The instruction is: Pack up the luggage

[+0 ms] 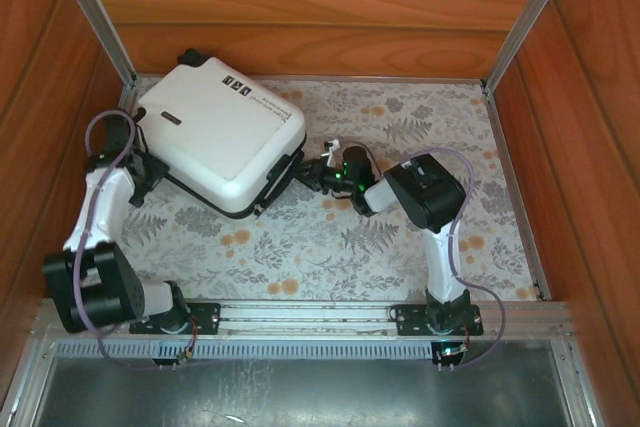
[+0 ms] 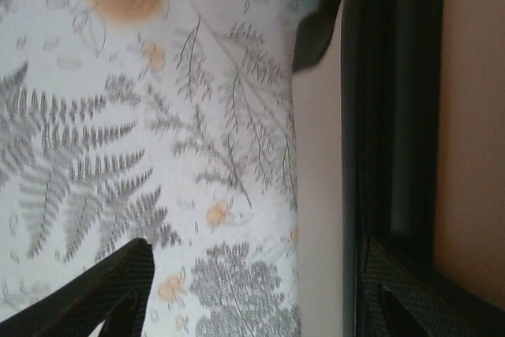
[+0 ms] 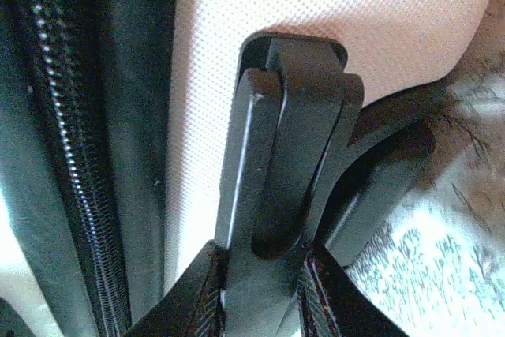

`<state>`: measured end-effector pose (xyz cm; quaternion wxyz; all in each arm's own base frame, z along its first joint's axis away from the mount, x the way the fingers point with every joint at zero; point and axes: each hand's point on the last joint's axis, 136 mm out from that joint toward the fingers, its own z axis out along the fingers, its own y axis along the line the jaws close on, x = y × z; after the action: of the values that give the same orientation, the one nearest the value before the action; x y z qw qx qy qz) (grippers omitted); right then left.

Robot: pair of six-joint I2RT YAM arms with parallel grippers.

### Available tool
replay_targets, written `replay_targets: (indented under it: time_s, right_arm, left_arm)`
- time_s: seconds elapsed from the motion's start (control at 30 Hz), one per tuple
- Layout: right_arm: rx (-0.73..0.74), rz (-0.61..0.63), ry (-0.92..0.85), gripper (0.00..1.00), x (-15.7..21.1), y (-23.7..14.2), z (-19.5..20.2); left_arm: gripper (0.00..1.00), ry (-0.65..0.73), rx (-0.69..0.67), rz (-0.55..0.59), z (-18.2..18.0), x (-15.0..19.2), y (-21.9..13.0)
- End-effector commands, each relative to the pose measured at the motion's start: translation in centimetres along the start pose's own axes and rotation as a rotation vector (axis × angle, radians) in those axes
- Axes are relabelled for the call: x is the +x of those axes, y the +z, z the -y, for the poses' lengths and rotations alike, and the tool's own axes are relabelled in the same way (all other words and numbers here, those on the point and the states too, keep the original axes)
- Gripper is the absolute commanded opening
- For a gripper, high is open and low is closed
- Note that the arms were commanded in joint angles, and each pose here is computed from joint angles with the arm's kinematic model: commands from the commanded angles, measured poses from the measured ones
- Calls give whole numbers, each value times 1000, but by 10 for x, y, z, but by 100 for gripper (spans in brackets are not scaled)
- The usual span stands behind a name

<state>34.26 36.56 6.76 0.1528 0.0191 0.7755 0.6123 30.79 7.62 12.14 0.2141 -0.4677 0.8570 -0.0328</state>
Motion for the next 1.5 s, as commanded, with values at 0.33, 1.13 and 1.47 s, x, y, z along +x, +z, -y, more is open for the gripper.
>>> replay_targets:
  time_s: [0.33, 1.13, 1.47]
  right_arm:
    - [72, 154, -182, 0, 45, -25, 2]
    - [103, 414, -153, 0, 44, -12, -17]
    - [114, 410, -161, 0, 45, -7, -12]
  left_arm:
    - [66, 325, 283, -113, 187, 20, 28]
    - [93, 629, 891, 37, 102, 158, -102]
    - [90, 811, 638, 29, 92, 213, -54]
